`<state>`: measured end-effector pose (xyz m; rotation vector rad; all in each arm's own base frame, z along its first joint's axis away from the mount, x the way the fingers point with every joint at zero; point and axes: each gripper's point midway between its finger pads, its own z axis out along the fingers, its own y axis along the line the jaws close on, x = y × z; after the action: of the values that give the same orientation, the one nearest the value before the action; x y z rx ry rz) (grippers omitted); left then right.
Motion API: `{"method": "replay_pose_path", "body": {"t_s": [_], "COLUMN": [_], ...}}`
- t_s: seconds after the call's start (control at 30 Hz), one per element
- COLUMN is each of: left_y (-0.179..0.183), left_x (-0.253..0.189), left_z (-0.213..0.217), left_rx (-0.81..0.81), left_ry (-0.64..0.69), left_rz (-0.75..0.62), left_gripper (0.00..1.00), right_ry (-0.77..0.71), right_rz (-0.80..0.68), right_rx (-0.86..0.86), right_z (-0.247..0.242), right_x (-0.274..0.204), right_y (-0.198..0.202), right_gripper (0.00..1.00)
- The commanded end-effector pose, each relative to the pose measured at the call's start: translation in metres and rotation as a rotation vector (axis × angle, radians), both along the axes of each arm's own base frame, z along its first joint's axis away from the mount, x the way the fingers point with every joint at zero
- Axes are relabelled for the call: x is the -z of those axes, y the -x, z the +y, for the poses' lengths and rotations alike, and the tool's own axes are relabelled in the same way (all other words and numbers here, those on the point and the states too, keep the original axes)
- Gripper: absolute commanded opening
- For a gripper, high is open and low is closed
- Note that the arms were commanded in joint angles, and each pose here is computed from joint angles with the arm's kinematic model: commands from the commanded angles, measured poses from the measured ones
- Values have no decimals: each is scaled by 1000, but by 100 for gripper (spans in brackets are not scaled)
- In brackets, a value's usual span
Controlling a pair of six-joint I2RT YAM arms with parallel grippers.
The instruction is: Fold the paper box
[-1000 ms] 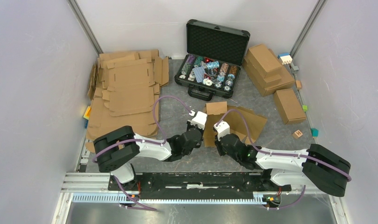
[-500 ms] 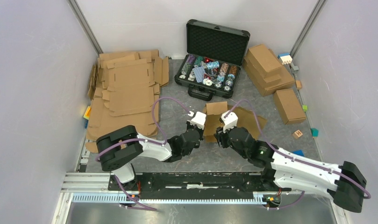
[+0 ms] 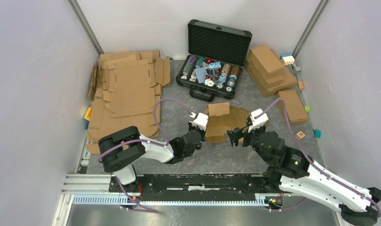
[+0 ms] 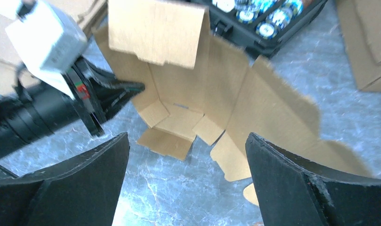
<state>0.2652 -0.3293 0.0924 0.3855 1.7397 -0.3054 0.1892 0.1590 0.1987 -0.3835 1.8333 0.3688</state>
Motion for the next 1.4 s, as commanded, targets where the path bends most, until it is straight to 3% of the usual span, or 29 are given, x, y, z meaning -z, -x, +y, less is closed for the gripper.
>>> {"method": "replay_pose_path", "body": {"t_s": [0.0,0.23,0.33,0.6,0.87,1.07,1.23,1.37], "left_y": [-6,-5,-5,-7,-8,-8,-8,-8], "left_x": [-14,-12,-11,-15,-6,-7,-7,-10], "left_z": [1,1,0,8,3,2,-3,-2], "left_rx": [-16,-10,-8,-47,-36,-32,-17,-16], "left_ry": [9,2,-1,-22,-41,-51,-42,-35], "left_rz": [-49,-47,-46,-38,-31,-32,-27,-30], "left_gripper": [2,2,2,2,2,2,2,2], "right_ry": [-22,107,225,346,268,223,226,187], "right_rz": [-84,-116,-74,61,236,244,295,358], "right_rx": [28,193,223,150,13,117,118,32], "right_z": [-16,-55,-55,-44,-36,-69,-68,-51], "right_x": [-61,-108,-104,-75,-23,-8,5,18], "right_y": [0,-9,-16,-43,-59,-59,-61,-55], "right_gripper": [98,98,98,98,98,98,98,83]}}
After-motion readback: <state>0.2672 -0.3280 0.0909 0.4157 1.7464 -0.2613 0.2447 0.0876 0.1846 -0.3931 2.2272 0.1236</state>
